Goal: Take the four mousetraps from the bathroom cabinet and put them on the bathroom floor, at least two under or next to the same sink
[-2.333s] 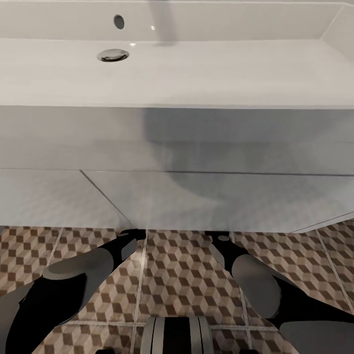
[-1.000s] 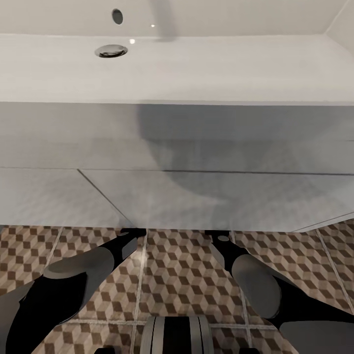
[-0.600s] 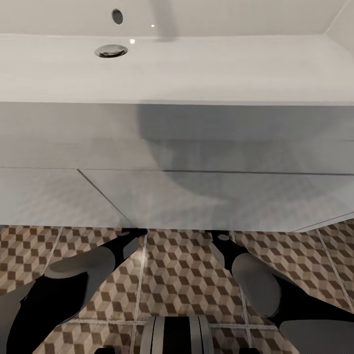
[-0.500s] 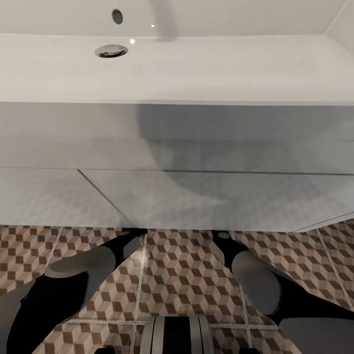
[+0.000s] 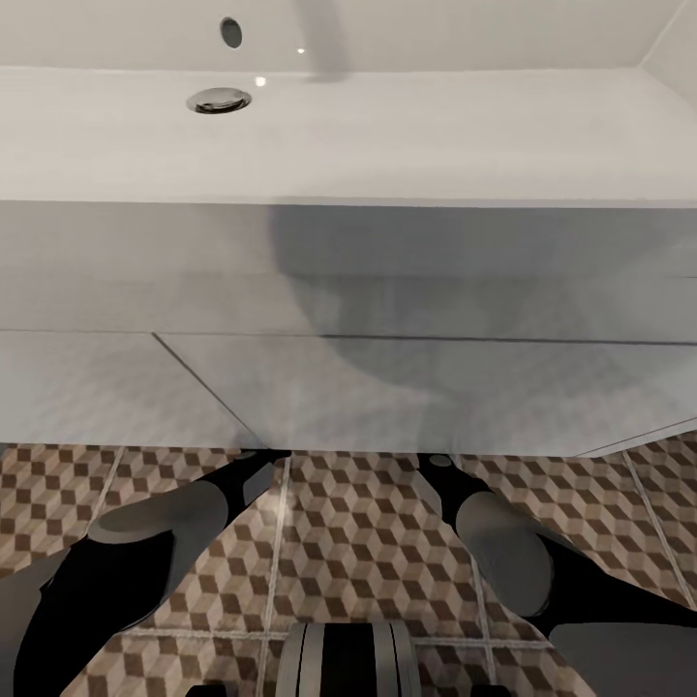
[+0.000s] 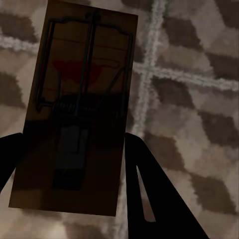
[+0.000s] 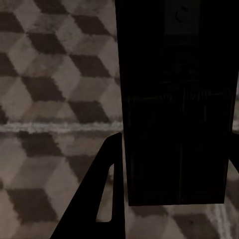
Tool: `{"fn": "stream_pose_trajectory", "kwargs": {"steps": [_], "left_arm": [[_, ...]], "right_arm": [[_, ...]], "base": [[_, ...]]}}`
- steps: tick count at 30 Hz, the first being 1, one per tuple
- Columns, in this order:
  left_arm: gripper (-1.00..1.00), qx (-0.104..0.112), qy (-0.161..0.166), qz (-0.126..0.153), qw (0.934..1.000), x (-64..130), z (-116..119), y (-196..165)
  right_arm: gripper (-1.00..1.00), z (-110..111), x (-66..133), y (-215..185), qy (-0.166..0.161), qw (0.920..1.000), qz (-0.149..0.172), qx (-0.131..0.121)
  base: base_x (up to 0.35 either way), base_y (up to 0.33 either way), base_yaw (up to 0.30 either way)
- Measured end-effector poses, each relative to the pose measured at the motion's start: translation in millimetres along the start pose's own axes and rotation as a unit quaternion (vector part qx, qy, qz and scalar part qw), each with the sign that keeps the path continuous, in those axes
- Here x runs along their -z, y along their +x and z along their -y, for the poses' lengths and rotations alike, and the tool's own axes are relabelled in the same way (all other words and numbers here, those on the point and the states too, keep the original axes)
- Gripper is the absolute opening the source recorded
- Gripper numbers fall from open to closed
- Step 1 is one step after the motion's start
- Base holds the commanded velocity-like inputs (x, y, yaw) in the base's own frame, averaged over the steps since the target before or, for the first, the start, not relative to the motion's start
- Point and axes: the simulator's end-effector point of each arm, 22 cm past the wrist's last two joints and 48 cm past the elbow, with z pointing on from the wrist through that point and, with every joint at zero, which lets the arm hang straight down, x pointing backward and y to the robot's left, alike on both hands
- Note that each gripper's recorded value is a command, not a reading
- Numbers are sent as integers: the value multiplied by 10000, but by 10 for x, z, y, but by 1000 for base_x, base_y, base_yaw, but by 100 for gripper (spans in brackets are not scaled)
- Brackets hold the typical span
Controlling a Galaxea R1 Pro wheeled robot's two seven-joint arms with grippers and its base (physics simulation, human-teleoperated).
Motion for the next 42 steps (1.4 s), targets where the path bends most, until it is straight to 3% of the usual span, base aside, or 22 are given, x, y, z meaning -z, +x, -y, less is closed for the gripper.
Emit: {"fn": "stream_pose_trajectory", "kwargs": {"steps": [42], "left_arm": [[-100, -10, 74, -207, 9998, -99, 83, 265]], "right_arm": [[-100, -6, -84, 231, 3, 9999, -149, 28]], "base": [[0, 0, 0]]}}
